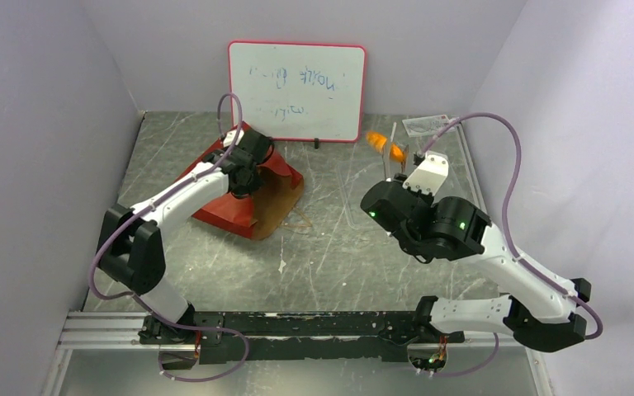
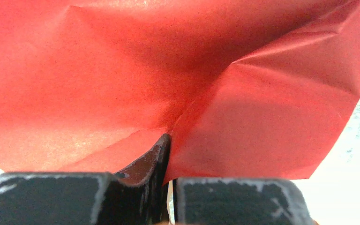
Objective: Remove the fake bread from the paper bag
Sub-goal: Place the fake bread in the container.
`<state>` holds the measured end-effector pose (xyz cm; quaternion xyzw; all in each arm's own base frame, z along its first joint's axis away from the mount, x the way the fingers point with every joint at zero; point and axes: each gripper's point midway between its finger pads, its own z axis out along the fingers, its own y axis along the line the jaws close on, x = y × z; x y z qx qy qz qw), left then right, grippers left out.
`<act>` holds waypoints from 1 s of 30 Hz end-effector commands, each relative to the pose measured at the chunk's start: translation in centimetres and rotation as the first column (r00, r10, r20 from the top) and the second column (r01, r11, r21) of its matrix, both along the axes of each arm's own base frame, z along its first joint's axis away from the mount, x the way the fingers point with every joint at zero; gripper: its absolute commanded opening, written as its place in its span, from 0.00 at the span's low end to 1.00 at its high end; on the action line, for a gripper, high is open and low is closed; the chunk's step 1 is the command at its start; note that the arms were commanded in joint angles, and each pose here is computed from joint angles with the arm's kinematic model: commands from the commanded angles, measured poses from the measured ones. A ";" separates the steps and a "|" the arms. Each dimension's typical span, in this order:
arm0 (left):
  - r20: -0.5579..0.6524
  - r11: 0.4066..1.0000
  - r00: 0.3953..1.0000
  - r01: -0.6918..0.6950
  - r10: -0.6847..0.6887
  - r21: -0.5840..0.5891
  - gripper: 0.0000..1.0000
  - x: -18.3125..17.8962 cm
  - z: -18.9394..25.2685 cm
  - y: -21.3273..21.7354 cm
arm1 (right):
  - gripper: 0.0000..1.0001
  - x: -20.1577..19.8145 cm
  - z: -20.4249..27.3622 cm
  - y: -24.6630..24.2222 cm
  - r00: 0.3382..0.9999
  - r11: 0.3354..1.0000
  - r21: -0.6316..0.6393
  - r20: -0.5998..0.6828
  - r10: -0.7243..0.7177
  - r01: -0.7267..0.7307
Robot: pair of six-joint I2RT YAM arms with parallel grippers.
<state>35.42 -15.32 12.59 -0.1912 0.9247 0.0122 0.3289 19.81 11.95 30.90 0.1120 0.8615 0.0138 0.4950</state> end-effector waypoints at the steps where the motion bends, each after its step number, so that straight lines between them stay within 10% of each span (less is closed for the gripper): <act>1: 0.007 0.999 1.000 0.029 -0.029 -0.033 0.11 -0.5 0.9 -0.2 | 0.00 0.9 0.4 -2.0 0.982 0.984 0.084 0.102 -0.162 0.154; 30: 0.022 0.994 0.994 0.108 -0.107 -0.018 0.11 -2.1 2.2 -0.5 | 0.00 3.8 -11.3 -7.6 0.897 0.857 0.294 -0.002 -0.442 0.423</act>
